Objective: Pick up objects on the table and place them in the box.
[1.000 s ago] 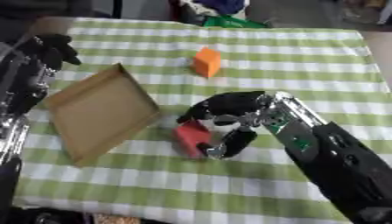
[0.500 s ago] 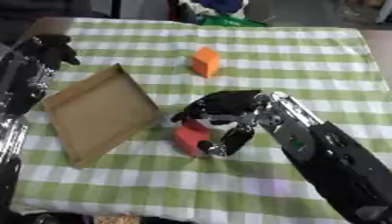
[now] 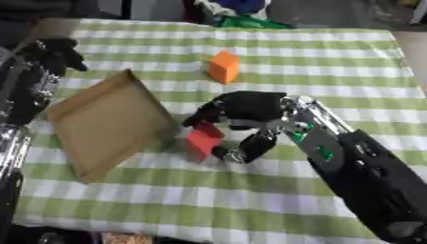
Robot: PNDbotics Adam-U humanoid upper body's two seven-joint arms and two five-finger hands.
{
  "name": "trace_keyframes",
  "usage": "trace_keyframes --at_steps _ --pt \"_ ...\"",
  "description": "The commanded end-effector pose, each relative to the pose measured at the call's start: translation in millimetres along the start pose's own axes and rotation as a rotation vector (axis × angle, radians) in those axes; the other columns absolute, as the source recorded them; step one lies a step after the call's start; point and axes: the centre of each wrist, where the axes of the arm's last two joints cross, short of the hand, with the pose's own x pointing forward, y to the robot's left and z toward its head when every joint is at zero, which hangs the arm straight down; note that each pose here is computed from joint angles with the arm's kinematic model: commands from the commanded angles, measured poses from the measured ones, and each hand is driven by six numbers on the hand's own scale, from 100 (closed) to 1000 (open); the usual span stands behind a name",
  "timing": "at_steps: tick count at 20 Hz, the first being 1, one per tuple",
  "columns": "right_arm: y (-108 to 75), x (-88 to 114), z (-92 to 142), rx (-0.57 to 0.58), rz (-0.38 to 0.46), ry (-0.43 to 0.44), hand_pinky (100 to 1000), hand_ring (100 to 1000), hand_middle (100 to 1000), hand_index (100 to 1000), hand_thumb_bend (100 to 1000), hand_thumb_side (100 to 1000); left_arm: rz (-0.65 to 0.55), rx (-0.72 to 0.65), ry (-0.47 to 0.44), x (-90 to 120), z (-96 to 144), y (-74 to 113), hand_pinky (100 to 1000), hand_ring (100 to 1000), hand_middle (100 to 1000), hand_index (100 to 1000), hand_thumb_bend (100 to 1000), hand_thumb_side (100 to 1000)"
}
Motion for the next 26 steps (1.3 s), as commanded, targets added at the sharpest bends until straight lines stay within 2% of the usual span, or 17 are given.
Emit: trace_keyframes --at_steps 1,6,10,14,19,22,25,26 --pt "-32.7 -0.8 7.2 -0.055 0.064 0.011 815 687 337 947 100 144 0.001 -0.006 -0.045 8.4 -9.4 0.8 640 566 558 763 197 623" --pt "-59.1 -6.4 14.1 -0.081 0.106 0.068 815 694 346 944 100 136 0.051 -0.036 -0.108 19.1 -25.3 -15.2 641 568 560 764 203 608" --pt "-69.6 -16.9 12.2 -0.086 0.116 0.119 817 701 353 944 100 138 0.102 -0.084 -0.179 31.8 -42.0 -31.7 643 570 562 764 208 599" --pt "-69.8 -28.6 4.4 -0.067 0.115 0.159 821 710 363 948 100 149 0.151 -0.124 -0.255 47.4 -57.8 -45.8 644 572 564 764 213 589" --pt "-54.9 -39.9 -14.3 0.014 0.091 0.183 832 737 406 966 100 170 0.188 -0.154 -0.314 60.7 -69.0 -54.9 644 572 564 764 215 588" --pt "-45.2 -41.9 -28.0 0.066 0.091 0.172 836 756 472 972 100 176 0.201 -0.165 -0.326 63.6 -71.1 -58.0 644 572 564 764 215 588" --pt "-42.9 -39.4 -38.1 0.085 0.12 0.148 838 775 603 980 100 179 0.211 -0.171 -0.337 66.3 -72.3 -59.9 644 572 564 764 217 587" --pt "-44.1 -38.3 -40.3 0.08 0.135 0.142 843 795 765 984 100 181 0.214 -0.172 -0.338 66.8 -72.4 -60.2 644 572 564 764 217 587"
